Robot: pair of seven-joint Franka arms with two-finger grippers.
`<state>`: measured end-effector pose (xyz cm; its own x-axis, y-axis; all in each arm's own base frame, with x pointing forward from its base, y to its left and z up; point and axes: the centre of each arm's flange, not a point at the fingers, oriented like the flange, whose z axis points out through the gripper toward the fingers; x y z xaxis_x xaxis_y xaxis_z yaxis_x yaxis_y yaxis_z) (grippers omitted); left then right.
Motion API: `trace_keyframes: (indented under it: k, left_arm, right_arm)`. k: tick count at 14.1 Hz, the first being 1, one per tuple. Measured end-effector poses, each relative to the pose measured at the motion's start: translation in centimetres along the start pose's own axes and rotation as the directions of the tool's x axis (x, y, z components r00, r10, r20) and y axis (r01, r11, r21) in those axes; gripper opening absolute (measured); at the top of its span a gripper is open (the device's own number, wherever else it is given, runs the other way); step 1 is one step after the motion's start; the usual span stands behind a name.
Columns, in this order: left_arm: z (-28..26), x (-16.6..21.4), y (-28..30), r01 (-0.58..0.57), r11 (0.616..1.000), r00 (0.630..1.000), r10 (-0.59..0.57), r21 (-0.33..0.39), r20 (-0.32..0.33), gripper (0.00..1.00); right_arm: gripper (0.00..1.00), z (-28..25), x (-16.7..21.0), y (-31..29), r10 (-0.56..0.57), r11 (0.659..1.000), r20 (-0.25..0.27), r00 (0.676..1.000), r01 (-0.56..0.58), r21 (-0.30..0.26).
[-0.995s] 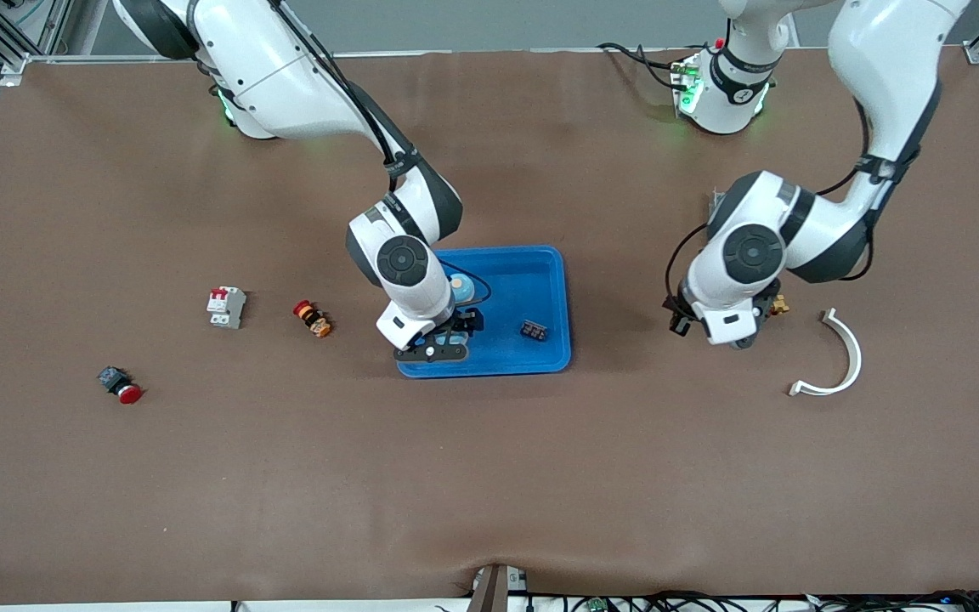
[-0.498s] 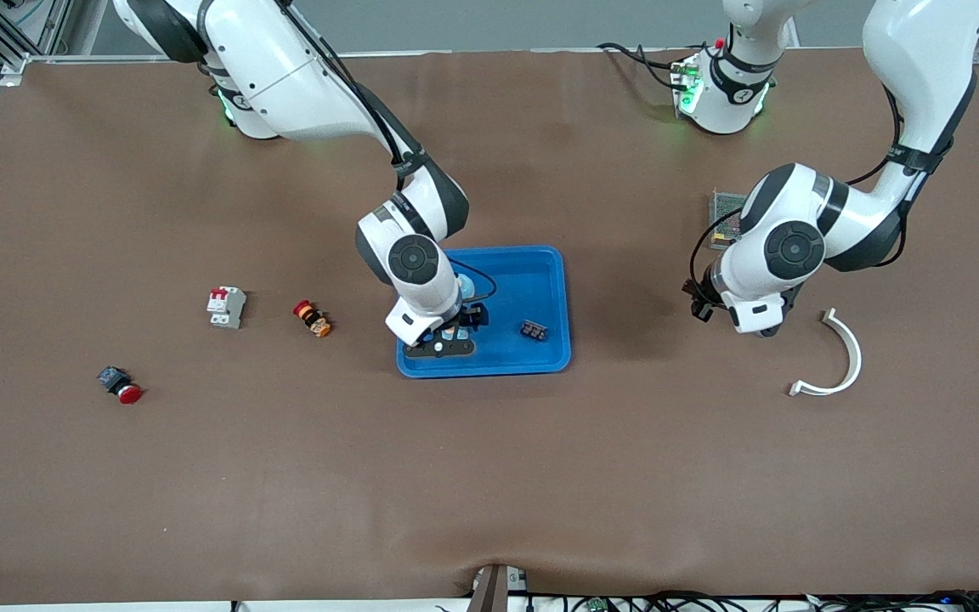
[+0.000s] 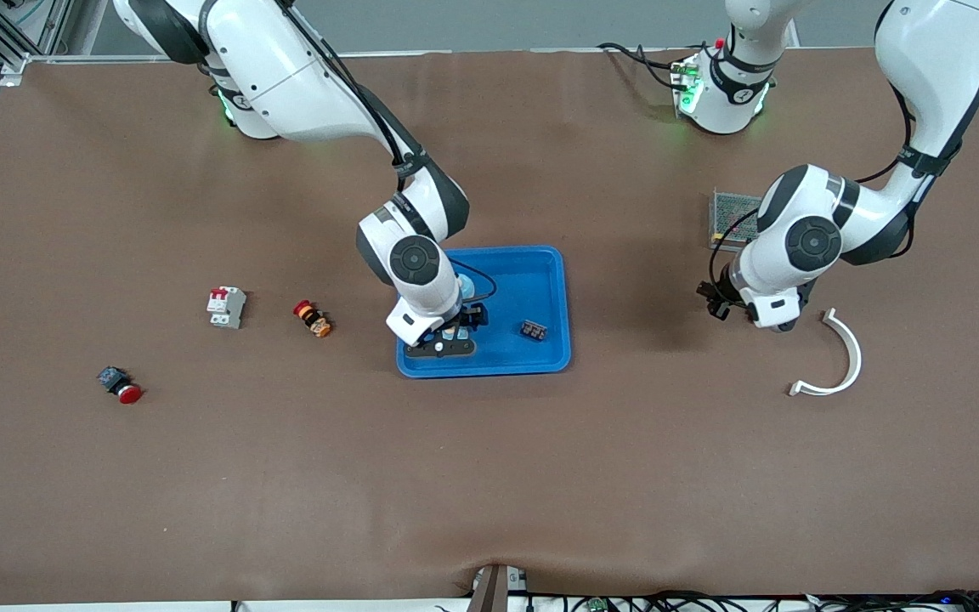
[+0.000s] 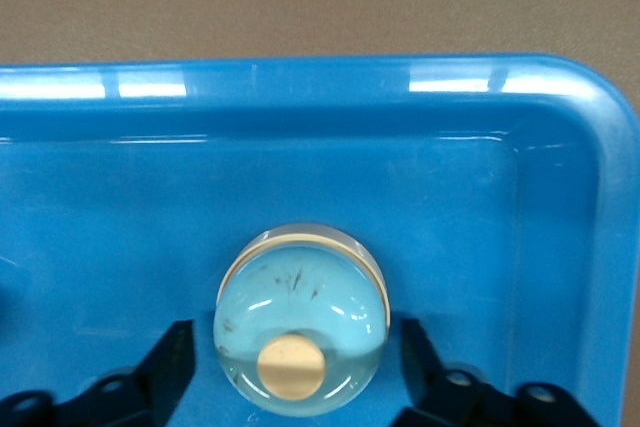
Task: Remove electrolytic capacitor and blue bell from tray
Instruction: 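Set the capacitor by the red valve while the right gripper grasps the bell, then carry the bell toward the red button while the left gripper returns to the tray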
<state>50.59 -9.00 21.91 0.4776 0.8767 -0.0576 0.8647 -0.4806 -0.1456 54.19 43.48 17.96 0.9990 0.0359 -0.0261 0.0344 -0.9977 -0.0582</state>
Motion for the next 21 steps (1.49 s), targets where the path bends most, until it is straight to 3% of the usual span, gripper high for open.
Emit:
trace_keyframes:
  k: [1,4,10,13,17,21]
  left_arm:
    - [0.6,0.6,-0.7,0.003,1.0,1.0,-0.003,0.0,0.003,0.3]
    - [1.3,0.9,-1.3,-0.002,1.0,1.0,0.002,0.009,0.004,0.3]
    - [3.7,1.2,-1.9,-0.015,0.999,0.999,0.014,0.043,0.029,0.33]
    - [3.7,1.6,-1.8,-0.012,0.999,1.0,0.011,0.037,0.028,0.61]
    - [1.7,2.5,-0.3,-0.006,0.999,1.0,0.006,0.035,0.004,1.0]
    - [-2.3,0.5,3.5,-0.049,0.998,0.998,0.051,0.034,-0.046,1.0]
  right_arm:
    - [0.88,0.1,0.0,0.0,0.0,1.0,0.001,1.0,0.0,-0.001]
    - [0.66,0.0,0.1,0.0,0.0,1.0,-0.001,1.0,0.0,-0.002]
    - [0.66,-0.2,0.2,0.0,0.001,1.0,-0.005,1.0,-0.001,-0.001]
    - [0.66,-1.3,1.3,0.3,0.011,1.0,-0.019,1.0,-0.011,0.001]
    - [0.66,-5.3,4.0,1.5,0.043,0.999,0.026,0.999,-0.042,-0.032]
    - [0.66,-11.3,7.0,4.0,-0.037,0.998,0.061,0.997,0.04,-0.045]
